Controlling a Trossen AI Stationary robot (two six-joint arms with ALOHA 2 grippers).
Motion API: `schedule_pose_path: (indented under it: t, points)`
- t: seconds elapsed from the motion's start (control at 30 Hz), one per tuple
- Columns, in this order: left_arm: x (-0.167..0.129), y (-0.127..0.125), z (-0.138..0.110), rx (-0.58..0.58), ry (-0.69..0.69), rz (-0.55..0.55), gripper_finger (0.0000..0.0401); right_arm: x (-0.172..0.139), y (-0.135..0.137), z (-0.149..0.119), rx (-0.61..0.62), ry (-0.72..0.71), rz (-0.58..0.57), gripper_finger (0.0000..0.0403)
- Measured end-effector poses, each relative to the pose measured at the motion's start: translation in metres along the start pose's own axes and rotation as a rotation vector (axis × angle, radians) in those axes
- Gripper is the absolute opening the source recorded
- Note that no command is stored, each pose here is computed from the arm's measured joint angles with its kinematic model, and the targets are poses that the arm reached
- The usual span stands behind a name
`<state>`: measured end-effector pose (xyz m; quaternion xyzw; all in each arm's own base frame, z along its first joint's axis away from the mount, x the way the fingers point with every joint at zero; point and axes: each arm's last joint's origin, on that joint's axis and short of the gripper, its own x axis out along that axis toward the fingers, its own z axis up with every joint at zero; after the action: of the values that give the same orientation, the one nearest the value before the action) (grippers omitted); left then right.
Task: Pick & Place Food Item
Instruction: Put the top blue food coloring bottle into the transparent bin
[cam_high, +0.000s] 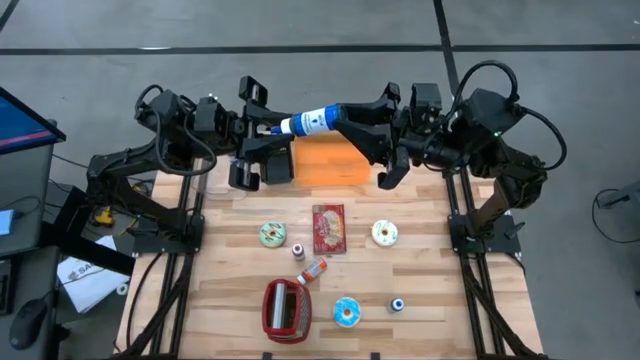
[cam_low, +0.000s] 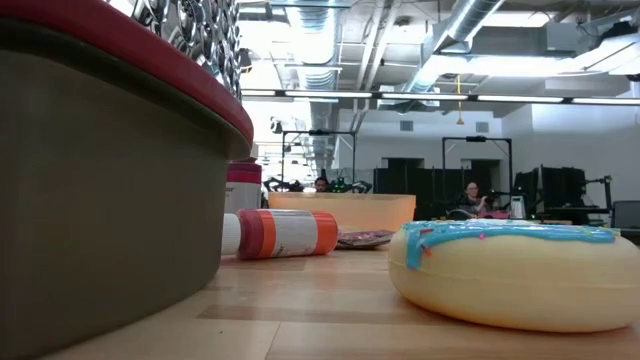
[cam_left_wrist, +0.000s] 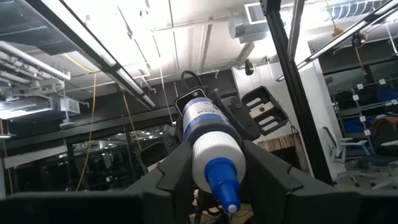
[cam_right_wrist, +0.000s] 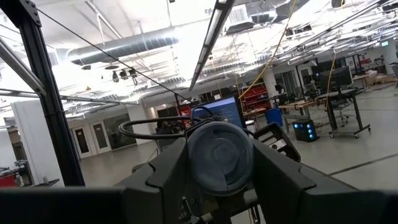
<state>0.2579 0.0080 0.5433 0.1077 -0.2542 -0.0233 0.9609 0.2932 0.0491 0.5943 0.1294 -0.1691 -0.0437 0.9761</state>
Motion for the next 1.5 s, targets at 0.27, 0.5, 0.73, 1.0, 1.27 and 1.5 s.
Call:
schedule_pose_path:
  t: [0.27,0.5,0.73,1.0,1.27,1.5]
  points:
    - [-0.005,0.006,0.002,0.014,0.034,0.043,0.0112,-0.007,-0.001,0.002,0.005,0.037,-0.007,0.0213]
    - [-0.032,0.027,0.013,0.104,0.187,0.225,0.0112,-0.035,-0.006,0.016,0.009,0.136,-0.024,0.0233]
    - [-0.064,0.041,0.014,0.07,0.395,0.292,0.0112,-0.062,-0.024,-0.006,0.028,0.451,-0.292,0.0223]
    - [-0.099,0.043,-0.015,-0.059,0.849,0.399,0.0112,-0.085,-0.042,-0.029,0.042,0.725,-0.511,0.021]
    - [-0.14,0.036,-0.032,-0.223,1.28,0.531,0.0111,-0.097,-0.045,-0.031,0.046,0.807,-0.559,0.0201]
    - [-0.171,0.044,-0.033,-0.449,1.51,0.808,0.0111,-0.111,-0.048,-0.025,0.045,0.832,-0.578,0.019]
